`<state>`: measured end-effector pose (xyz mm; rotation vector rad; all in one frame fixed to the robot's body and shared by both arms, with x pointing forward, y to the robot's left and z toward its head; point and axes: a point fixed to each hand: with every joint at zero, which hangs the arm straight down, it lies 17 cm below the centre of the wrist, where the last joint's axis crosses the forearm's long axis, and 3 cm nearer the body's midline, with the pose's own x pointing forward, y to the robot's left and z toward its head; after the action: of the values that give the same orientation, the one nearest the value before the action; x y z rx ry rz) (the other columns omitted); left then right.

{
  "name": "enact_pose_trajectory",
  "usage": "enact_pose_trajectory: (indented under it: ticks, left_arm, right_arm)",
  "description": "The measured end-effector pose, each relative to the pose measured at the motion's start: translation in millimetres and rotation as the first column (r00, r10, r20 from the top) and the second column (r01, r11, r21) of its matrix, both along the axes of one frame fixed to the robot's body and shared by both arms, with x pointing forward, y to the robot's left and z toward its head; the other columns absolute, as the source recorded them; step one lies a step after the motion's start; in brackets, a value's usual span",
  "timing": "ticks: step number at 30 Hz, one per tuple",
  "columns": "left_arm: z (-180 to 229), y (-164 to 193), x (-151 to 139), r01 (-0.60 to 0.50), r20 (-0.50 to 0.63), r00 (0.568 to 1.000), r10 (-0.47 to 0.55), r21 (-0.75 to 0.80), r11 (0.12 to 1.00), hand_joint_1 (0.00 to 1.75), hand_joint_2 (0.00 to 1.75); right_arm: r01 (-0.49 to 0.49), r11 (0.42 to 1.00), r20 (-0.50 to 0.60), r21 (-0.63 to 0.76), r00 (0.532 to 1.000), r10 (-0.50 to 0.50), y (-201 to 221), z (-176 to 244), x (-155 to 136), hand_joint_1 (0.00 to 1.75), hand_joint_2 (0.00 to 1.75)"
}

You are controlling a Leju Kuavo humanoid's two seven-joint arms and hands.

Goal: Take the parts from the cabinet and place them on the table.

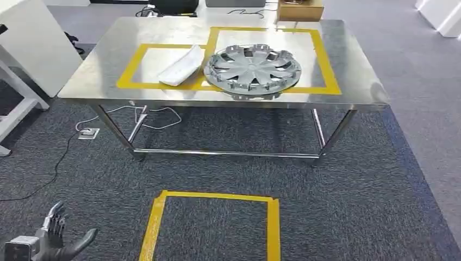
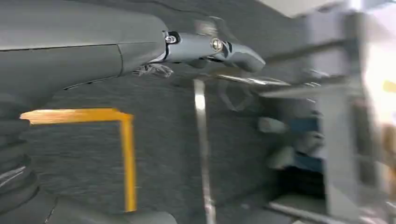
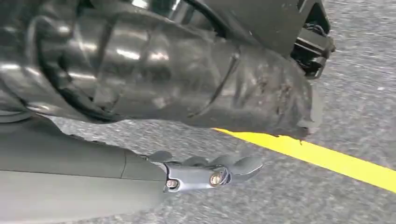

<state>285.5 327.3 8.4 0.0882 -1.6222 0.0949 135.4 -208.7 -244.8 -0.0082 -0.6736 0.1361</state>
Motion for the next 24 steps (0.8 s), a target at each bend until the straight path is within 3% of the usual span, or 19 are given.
enact_pose_trajectory:
  ticks: [10, 16, 24]
  left_arm:
    - [-60, 56, -35, -0.172, -0.152, 0.973, 0.173, 0.021, 0.985, 0.00, 1.75]
    - [-69, 58, -39, -0.201, -0.174, 0.965, 0.198, 0.000, 0.980, 0.00, 1.75]
    - [-70, 29, -40, -0.149, -0.178, 0.975, 0.135, -0.070, 0.986, 0.00, 1.75]
  right_arm:
    - [-0.007, 1.000, 0.008, -0.001, 1.000, 0.007, -1, 1, 2, 0.00, 0.00]
    - [-0.007, 1.000, 0.009, -0.002, 1.000, 0.007, -1, 1, 3, 0.00, 0.00]
    - [-0.003, 1.000, 0.013, -0.020, 1.000, 0.003, -4, 1, 5, 0.00, 0.00]
